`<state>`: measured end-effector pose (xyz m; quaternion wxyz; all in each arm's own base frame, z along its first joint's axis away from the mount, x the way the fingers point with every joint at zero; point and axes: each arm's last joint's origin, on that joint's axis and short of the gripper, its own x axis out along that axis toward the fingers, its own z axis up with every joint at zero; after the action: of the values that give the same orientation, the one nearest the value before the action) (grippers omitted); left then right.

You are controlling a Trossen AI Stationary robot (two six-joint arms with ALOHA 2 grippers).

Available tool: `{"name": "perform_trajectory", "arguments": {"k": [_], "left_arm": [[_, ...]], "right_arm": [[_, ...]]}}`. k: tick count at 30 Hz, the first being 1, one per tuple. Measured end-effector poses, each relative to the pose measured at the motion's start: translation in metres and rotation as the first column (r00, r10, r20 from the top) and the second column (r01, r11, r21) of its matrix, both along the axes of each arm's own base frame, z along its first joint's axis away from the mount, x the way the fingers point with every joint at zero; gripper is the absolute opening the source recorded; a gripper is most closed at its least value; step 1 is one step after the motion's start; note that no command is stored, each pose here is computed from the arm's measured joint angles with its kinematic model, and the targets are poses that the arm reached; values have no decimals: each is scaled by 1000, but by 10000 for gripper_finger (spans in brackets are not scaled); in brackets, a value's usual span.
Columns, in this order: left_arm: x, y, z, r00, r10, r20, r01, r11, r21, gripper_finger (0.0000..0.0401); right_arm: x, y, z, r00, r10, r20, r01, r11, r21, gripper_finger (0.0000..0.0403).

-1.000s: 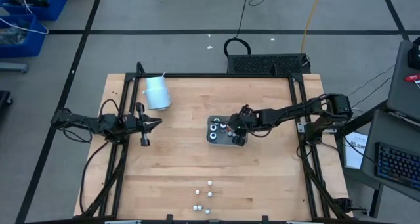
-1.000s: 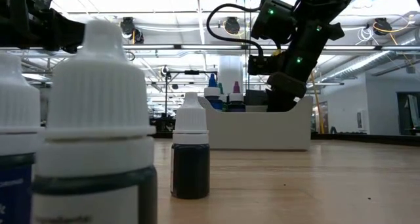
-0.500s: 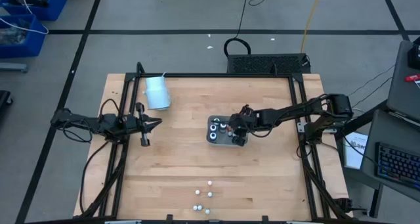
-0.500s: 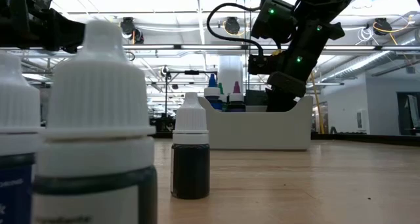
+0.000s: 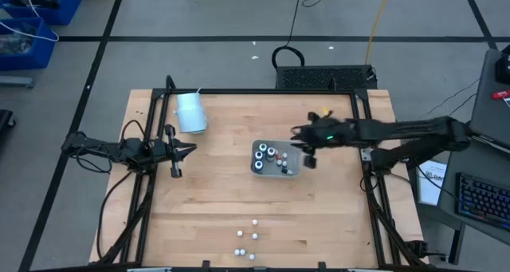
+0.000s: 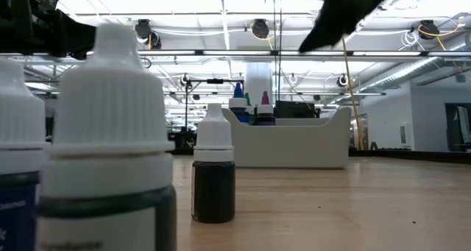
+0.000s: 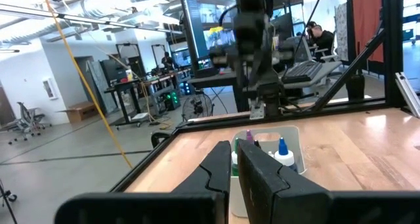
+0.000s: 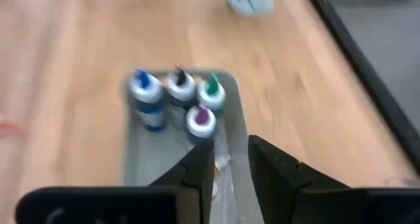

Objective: Pick & Place food coloring
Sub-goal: Put the bottom orange food coloring bottle into the bin

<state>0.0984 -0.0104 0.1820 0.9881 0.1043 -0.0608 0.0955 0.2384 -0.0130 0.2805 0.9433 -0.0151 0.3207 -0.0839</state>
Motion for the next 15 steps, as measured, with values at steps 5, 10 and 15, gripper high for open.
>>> {"name": "perform_trajectory", "arguments": {"k": [5, 10, 15], "left_arm": [[0, 0, 0, 1000, -1, 0, 1, 1000, -2, 35], [0, 0, 0, 1000, -1, 0, 1, 1000, -2, 35], [0, 0, 0, 1000, -1, 0, 1, 1000, -2, 35]], "right_arm": [[-45, 4, 33, 979, 131, 156, -124, 991, -52, 28], [-85, 4, 37, 947, 141, 290, -129, 990, -61, 8], [-114, 8, 17, 901, 175, 397, -167, 984, -55, 2]]}}
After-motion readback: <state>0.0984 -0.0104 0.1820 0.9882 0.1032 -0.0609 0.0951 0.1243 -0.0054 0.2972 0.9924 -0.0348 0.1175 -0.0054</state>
